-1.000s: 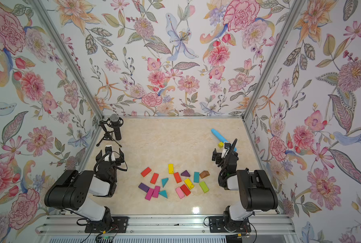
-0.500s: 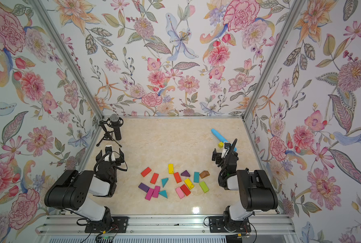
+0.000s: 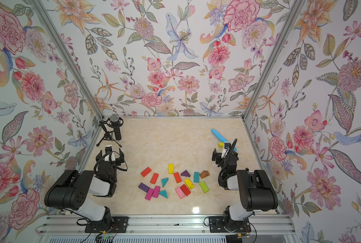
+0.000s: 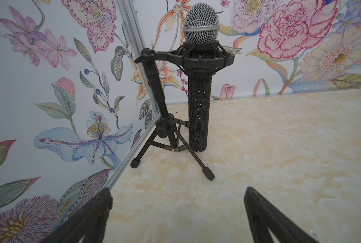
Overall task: Assemble a piece of candy with building blocks
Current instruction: Pick up the building block from the center of the board.
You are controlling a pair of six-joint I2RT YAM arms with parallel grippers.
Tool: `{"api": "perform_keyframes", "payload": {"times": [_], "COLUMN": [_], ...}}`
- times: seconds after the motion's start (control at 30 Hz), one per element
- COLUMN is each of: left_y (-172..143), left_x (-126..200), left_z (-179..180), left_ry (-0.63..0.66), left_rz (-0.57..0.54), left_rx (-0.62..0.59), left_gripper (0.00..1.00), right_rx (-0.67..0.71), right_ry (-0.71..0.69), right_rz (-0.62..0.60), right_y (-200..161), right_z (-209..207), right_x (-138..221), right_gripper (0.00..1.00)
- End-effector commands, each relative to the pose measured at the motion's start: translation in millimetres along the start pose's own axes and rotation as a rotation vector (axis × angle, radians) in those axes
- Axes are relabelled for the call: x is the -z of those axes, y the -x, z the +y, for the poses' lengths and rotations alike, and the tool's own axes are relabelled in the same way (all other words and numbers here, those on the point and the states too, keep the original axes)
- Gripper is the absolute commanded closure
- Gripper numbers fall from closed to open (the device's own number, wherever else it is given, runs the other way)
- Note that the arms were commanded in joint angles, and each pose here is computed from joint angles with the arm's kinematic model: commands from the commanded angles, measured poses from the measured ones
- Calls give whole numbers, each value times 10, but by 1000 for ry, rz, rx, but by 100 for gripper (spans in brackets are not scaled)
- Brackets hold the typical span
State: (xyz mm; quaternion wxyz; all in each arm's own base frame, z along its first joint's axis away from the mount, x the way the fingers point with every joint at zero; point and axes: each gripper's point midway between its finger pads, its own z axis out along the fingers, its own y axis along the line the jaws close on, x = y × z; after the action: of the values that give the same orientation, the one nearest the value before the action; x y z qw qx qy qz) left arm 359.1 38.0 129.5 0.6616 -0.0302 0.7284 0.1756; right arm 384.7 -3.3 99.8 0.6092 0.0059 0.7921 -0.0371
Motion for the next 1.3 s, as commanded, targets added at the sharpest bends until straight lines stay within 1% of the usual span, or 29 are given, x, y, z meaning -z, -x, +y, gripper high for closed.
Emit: {"api": "perform_keyframes", "payload": {"times": [0.0, 0.33, 0.43, 0.47, 0.5, 0.53, 0.57, 0.6, 0.63, 0.67, 0.7, 0.73, 0.8, 0.87, 0.9, 0.93, 1.0, 1.03, 1.1, 1.13, 1.17, 1.27], "left_y": [127, 130, 219, 203, 134, 57, 54, 168, 178, 263, 329, 342, 477, 618, 681, 741, 818, 815, 837, 817, 790, 670], "left_x": [-19, -12, 30, 26, -30, -69, -40, 7, 37, 53, 94, 145, 162, 200, 219, 224, 207, 220, 256, 297, 360, 637], "left_z": [-24, -22, -39, -8, 54, 64, 178, 297, 273, 236, 251, 239, 175, 165, 160, 111, -54, -151, -418, -561, -718, -1138], "left_ry": [-13, -12, -25, -9, 35, 19, 72, 139, 123, 102, 138, 175, 186, 222, 235, 220, 137, 82, -74, -151, -226, -415], "left_rz": [-41, -44, -88, -81, -39, -7, -13, -43, -46, -78, -92, -68, -44, -9, 6, 29, 102, 149, 225, 282, 340, 471], "left_rx": [3, 1, 1, 9, 22, 35, 58, 84, 86, 72, 59, 27, -8, -4, 22, 71, 145, 177, 241, 263, 273, 286], "left_gripper": [1, 1, 1, 1, 1, 1, 1, 1, 1, 1, 1, 1, 1, 1, 1, 1, 1, 1, 1, 1, 1, 1], "right_rx": [1, 1, -1, -3, -3, -5, -7, -12, -11, -11, -16, -26, -57, -77, -83, -94, -118, -132, -167, -184, -196, -205], "right_ry": [3, 5, 7, 7, 9, 11, 5, -11, -17, -29, -43, -57, -75, -95, -90, -74, -24, 9, 64, 90, 133, 266], "right_rz": [-26, -25, -23, -23, -25, -25, -32, -34, -17, 4, 12, 13, 48, 152, 168, 167, 138, 144, 192, 238, 282, 378], "right_y": [78, 71, 69, 67, 76, 75, 92, 127, 171, 235, 285, 309, 284, 223, 249, 281, 381, 411, 474, 480, 486, 427], "right_z": [-4, -3, -5, -7, -6, -3, -16, -45, -58, -76, -102, -129, -167, -184, -166, -118, 15, 101, 252, 335, 452, 875], "right_x": [4, 8, 4, 3, 0, 3, 9, 10, 20, 27, 38, 55, 64, 102, 144, 220, 392, 479, 618, 682, 747, 952], "right_gripper": [0, 0, 0, 0, 0, 0, 0, 0, 0, 0, 0, 0, 0, 0, 0, 0, 0, 0, 0, 0, 0, 0]}}
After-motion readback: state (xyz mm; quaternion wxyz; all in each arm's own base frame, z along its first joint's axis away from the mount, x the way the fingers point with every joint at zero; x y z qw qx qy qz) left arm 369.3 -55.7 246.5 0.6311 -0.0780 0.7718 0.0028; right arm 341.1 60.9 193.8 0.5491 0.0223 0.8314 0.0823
